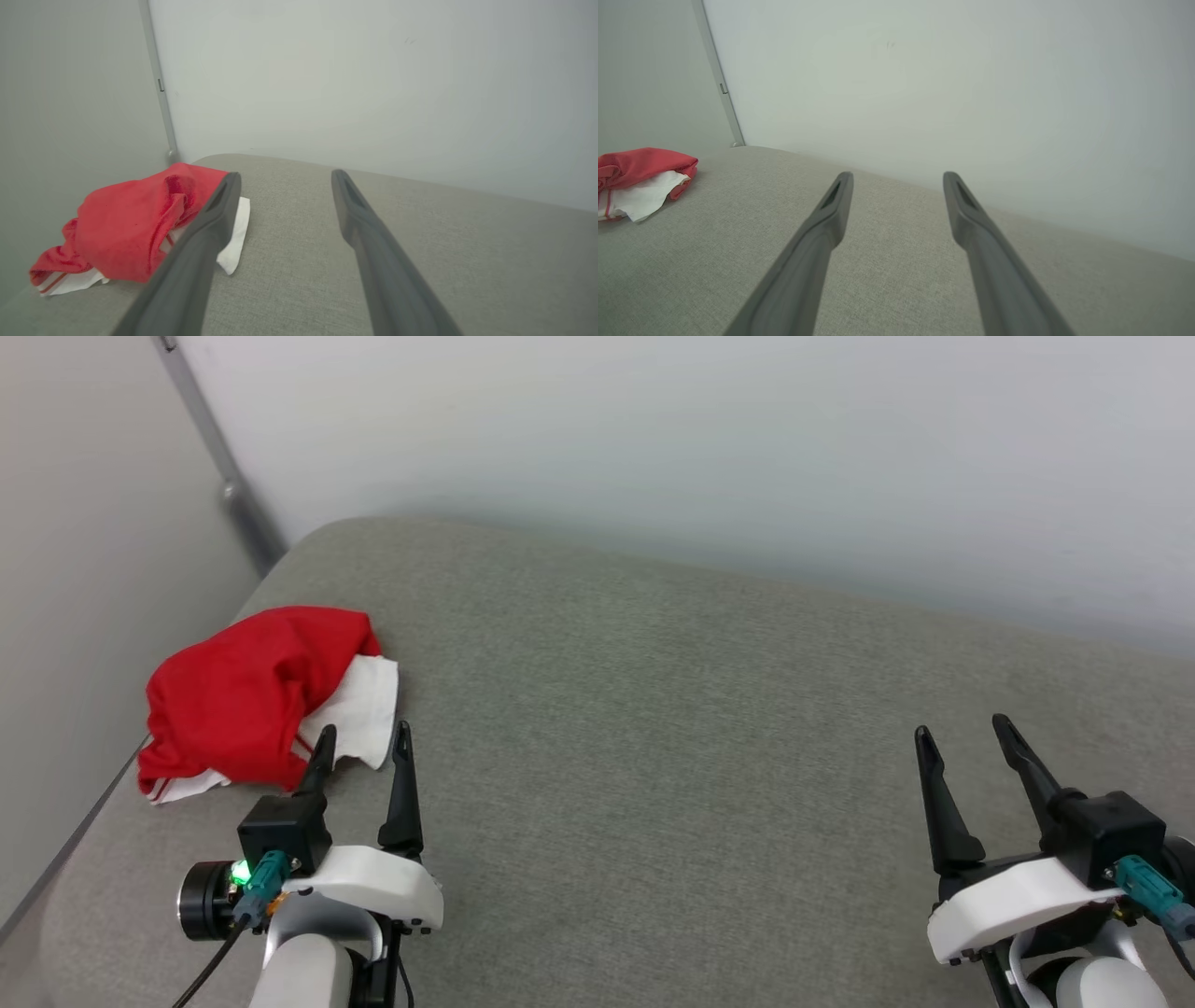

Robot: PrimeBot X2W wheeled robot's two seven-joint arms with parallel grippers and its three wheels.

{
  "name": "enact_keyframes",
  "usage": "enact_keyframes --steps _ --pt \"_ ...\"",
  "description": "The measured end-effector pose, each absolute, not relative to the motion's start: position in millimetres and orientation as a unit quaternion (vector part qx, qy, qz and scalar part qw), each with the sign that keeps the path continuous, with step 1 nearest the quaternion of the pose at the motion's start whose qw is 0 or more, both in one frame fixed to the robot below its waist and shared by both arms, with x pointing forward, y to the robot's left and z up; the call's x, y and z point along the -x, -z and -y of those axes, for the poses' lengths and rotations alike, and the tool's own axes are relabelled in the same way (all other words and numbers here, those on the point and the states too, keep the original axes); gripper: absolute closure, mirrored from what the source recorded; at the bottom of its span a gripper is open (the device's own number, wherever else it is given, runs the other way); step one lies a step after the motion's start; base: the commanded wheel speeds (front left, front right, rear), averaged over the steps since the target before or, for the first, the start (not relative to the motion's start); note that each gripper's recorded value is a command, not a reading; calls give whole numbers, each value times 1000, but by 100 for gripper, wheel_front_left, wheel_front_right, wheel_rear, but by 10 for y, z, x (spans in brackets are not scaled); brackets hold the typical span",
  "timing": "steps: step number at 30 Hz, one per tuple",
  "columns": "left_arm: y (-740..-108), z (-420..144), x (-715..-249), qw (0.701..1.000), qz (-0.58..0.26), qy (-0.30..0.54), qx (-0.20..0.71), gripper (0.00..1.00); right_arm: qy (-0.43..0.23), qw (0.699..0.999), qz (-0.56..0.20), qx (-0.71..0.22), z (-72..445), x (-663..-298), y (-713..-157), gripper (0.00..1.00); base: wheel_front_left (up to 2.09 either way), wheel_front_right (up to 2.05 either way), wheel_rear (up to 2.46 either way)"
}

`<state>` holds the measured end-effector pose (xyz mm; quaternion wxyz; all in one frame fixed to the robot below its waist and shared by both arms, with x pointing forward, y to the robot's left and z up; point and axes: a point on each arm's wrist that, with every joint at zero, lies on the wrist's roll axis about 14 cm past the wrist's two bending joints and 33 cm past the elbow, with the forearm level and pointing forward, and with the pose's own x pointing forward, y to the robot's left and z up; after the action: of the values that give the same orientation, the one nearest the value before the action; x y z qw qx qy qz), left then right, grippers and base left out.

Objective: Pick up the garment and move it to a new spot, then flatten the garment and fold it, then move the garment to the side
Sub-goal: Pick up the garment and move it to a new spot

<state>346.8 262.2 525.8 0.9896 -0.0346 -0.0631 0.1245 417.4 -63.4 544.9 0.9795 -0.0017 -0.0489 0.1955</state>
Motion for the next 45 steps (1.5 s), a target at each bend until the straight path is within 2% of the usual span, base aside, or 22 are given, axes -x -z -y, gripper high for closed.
enact_keyframes --steps 10,18,25,34,37,40,45 --pt "-5284 -3285 -2955 969 70 -237 30 0 -287 956 57 -8 -87 -4235 -5518 0 0 0 0" --pt "-5256 -3466 -2775 959 65 -274 28 0 -317 947 53 -11 -336 -4272 -5482 0 0 0 0" --pt "-5514 -3478 -3168 966 91 -243 14 0 -312 949 46 -13 -295 -4342 -5432 0 0 0 0" --pt "-6165 -3802 -4017 971 112 -211 -15 0 -280 959 42 -12 -41 -4592 -5340 0 0 0 0" --pt "-6141 -3920 -4296 975 77 -207 -14 0 -266 963 37 -13 71 -4711 -5260 0 0 0 0" --pt "-5898 -4039 -4537 979 2 -203 -8 0 -251 967 34 -16 191 -4832 -5177 0 0 0 0" --pt "-5143 -4150 -4735 966 -173 -194 12 0 -225 974 14 -19 396 -4967 -4925 0 0 0 0"
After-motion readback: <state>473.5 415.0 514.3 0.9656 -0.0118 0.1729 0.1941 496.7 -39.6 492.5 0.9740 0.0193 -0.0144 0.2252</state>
